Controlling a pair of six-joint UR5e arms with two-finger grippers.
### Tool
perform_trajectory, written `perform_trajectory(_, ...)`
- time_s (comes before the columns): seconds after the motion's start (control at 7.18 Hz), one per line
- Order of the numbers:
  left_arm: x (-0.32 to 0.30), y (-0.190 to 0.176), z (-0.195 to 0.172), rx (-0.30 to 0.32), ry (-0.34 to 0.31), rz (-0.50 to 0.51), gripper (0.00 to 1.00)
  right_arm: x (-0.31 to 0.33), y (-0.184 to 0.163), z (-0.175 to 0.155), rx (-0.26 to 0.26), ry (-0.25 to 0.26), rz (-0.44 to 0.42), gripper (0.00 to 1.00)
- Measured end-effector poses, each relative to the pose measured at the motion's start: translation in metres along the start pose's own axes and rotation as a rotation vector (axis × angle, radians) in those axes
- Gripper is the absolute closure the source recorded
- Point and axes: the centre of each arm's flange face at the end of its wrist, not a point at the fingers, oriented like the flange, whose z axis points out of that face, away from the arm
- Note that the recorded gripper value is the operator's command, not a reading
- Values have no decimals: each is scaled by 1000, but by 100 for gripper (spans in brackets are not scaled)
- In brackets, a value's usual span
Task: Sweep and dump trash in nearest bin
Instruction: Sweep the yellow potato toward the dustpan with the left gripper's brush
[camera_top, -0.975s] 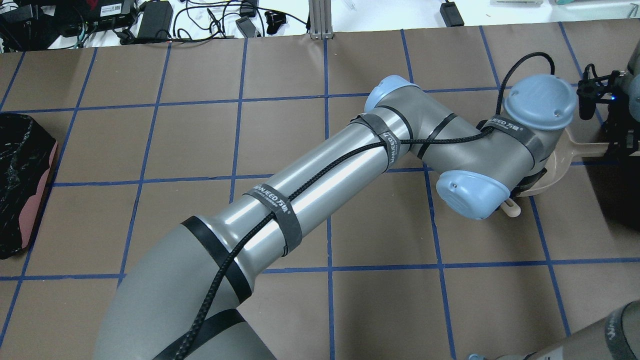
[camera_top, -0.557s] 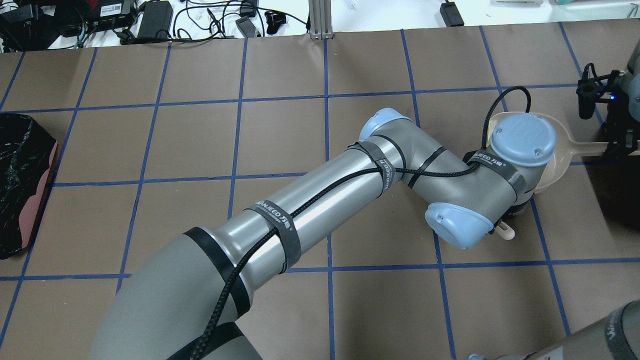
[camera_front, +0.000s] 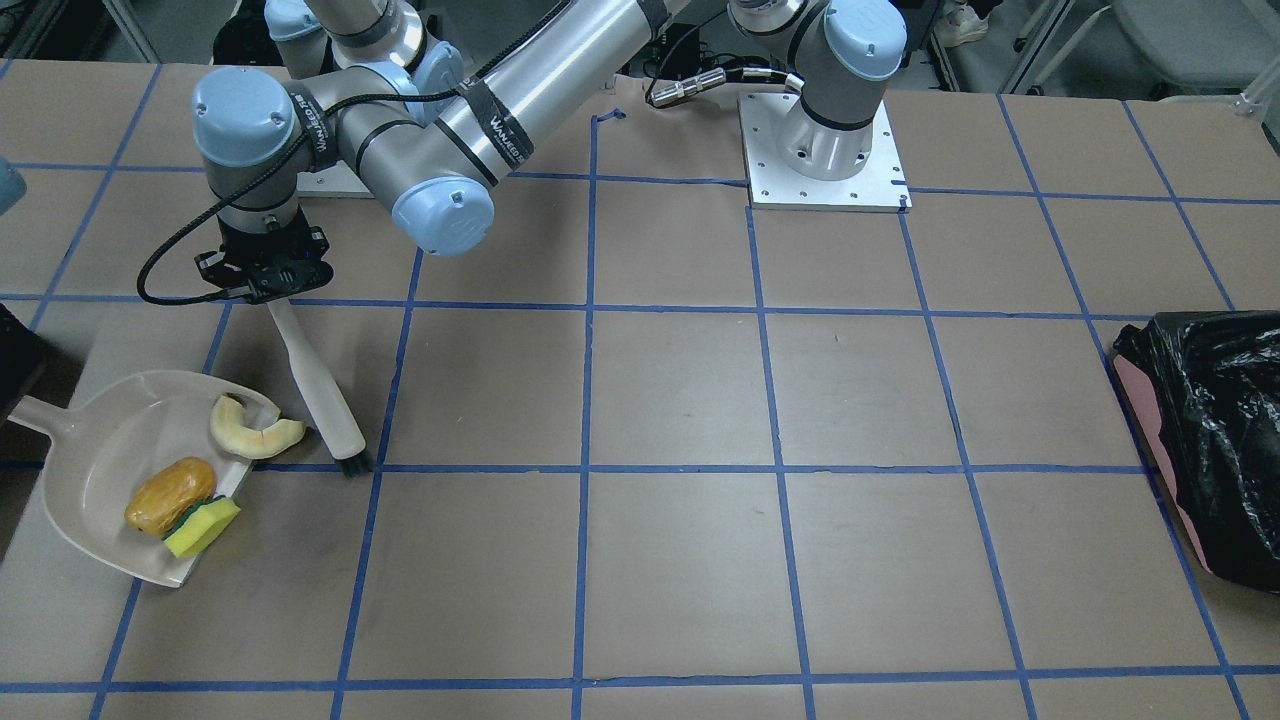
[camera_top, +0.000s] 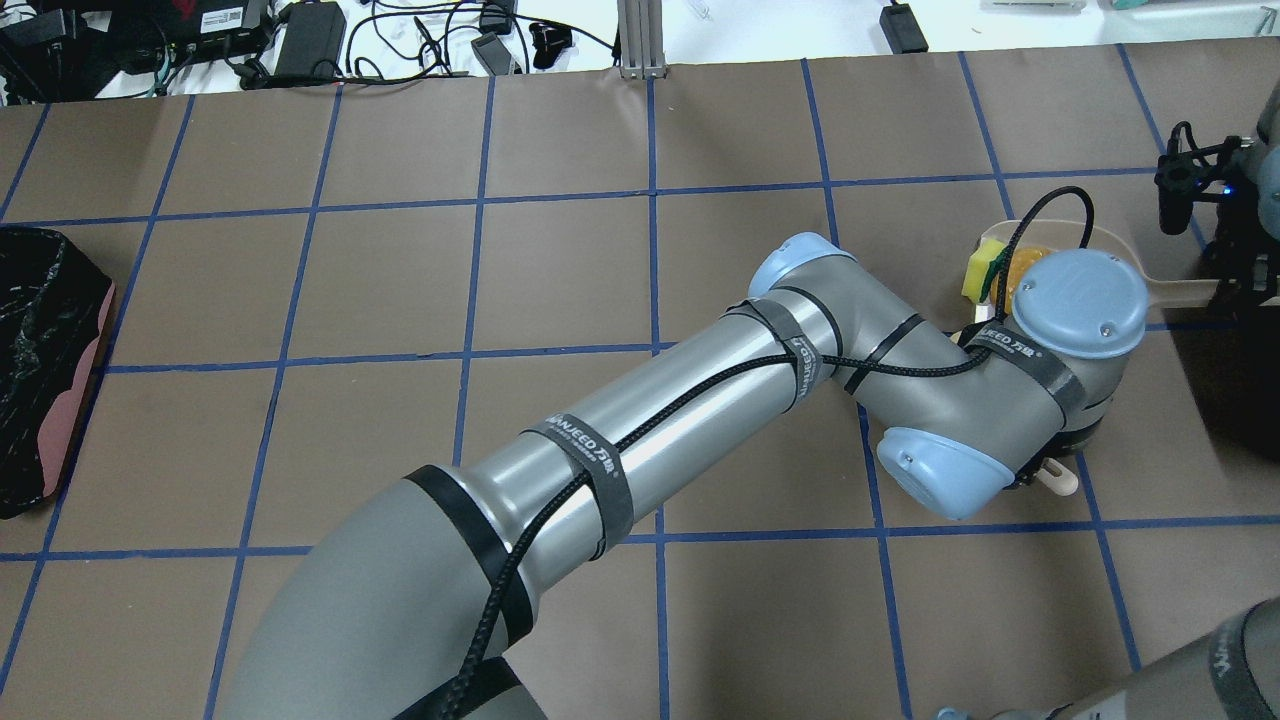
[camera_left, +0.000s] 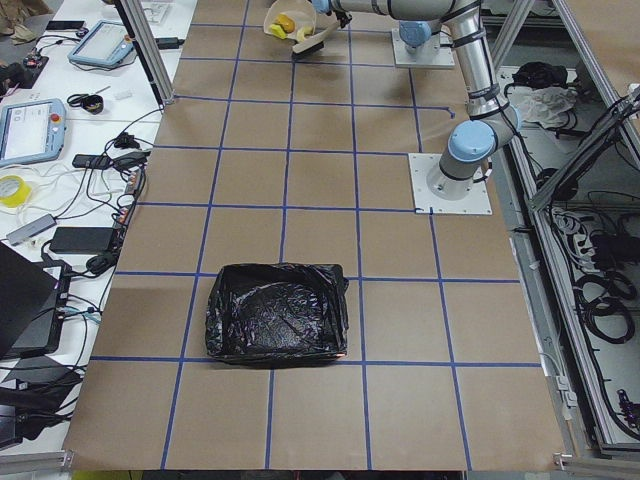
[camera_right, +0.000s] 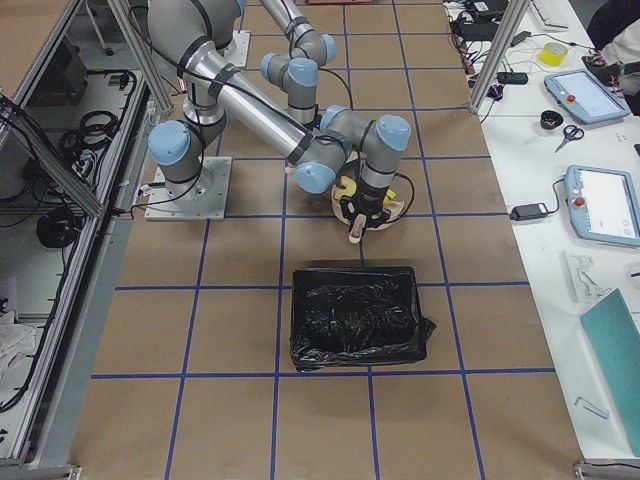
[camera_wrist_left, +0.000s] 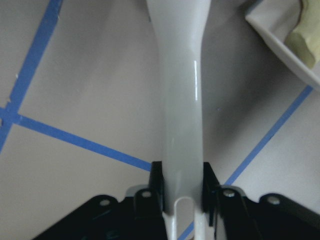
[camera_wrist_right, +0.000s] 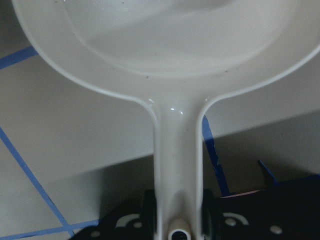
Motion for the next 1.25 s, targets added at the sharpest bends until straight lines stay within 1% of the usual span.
perform_trajectory(0.42, 28, -5, 12, 0, 45, 55, 100, 0, 1, -3, 0, 7, 3, 100)
perform_trajectory(0.56, 38, -8, 12, 18, 62, 90, 100, 0, 1, -3, 0, 7, 3, 100)
perform_trajectory(0.97, 60, -17, 10, 95, 117, 193, 100, 1, 1, -2, 0, 6, 4, 100)
perform_trajectory(1.25, 67, -22, 19, 117, 154, 220, 100, 1, 1, -2, 0, 5, 12, 100)
